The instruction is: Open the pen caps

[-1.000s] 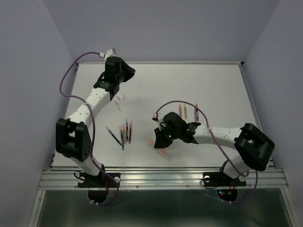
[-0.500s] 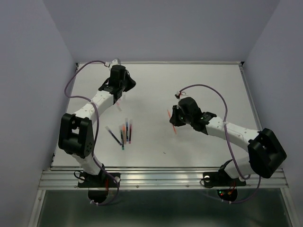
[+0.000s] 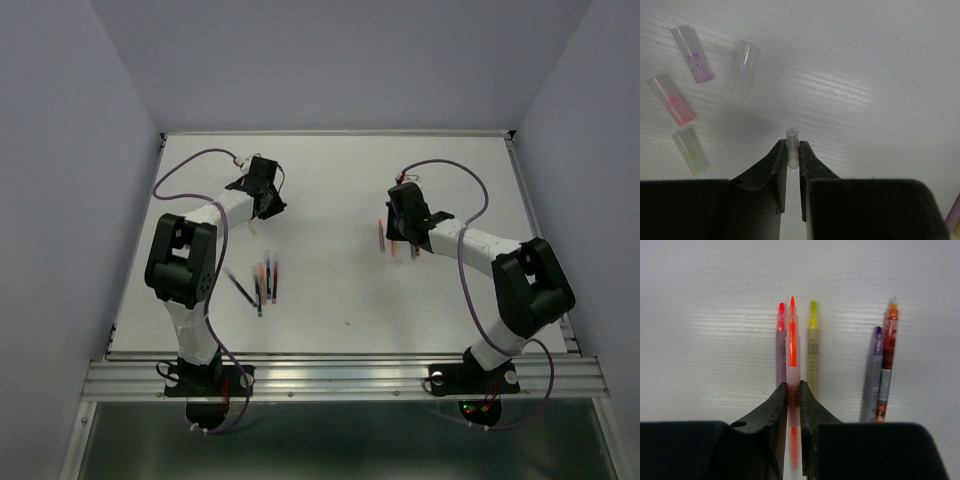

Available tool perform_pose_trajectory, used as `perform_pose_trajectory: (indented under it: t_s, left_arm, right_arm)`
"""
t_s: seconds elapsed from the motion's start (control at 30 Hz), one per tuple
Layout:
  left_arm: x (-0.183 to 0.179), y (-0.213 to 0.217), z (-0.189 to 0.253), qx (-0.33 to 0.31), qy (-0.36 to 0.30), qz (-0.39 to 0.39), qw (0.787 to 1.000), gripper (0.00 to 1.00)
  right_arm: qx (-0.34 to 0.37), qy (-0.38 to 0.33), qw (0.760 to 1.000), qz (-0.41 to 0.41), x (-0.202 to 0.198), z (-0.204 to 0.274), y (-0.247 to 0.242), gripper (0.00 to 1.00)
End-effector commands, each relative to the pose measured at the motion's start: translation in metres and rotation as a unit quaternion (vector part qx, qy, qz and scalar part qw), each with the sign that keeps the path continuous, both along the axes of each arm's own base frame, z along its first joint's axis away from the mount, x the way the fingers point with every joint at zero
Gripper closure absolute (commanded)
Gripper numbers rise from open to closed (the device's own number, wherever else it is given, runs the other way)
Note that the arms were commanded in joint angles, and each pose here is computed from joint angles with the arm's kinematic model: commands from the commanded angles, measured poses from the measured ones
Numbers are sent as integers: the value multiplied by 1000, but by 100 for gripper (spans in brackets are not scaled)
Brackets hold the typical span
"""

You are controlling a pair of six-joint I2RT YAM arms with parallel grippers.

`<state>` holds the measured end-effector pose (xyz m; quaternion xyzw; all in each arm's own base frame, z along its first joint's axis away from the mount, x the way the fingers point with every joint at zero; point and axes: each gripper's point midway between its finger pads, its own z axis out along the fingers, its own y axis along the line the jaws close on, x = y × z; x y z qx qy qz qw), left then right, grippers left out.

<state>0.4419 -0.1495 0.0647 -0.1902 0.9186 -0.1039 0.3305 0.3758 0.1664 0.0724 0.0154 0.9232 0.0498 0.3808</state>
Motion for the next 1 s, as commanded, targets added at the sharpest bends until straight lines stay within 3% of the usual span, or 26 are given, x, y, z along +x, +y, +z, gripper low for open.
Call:
perform_pose_trajectory:
  t_s: [0.0, 0.33, 0.43, 0.6, 0.67, 0.93, 0.97]
  left_arm:
    - [10, 6, 13, 29, -12, 4, 1000, 100]
    - [-3, 7, -5, 41, 24, 5, 999, 100]
    - [-5, 9, -7, 46, 28, 9, 999, 93]
    - [-7, 11, -11, 49, 35, 13, 998, 91]
    - [-7, 11, -12, 50, 37, 14, 998, 91]
    - [-6, 16, -11, 62, 39, 22, 997, 90]
    - [-7, 16, -12, 64, 42, 22, 997, 90]
  right_arm:
    - [-29, -27, 999, -37, 22, 16, -26, 98]
    - [-44, 6, 998, -39, 23, -8, -36, 91]
    - [-48, 12, 998, -46, 23, -14, -41, 88]
    - [-45, 18, 997, -54, 22, -16, -45, 78]
    - [-40, 15, 998, -55, 23, -13, -44, 69]
    - [-18, -10, 999, -46, 25, 14, -38, 59]
    - [-13, -16, 999, -45, 25, 20, -37, 54]
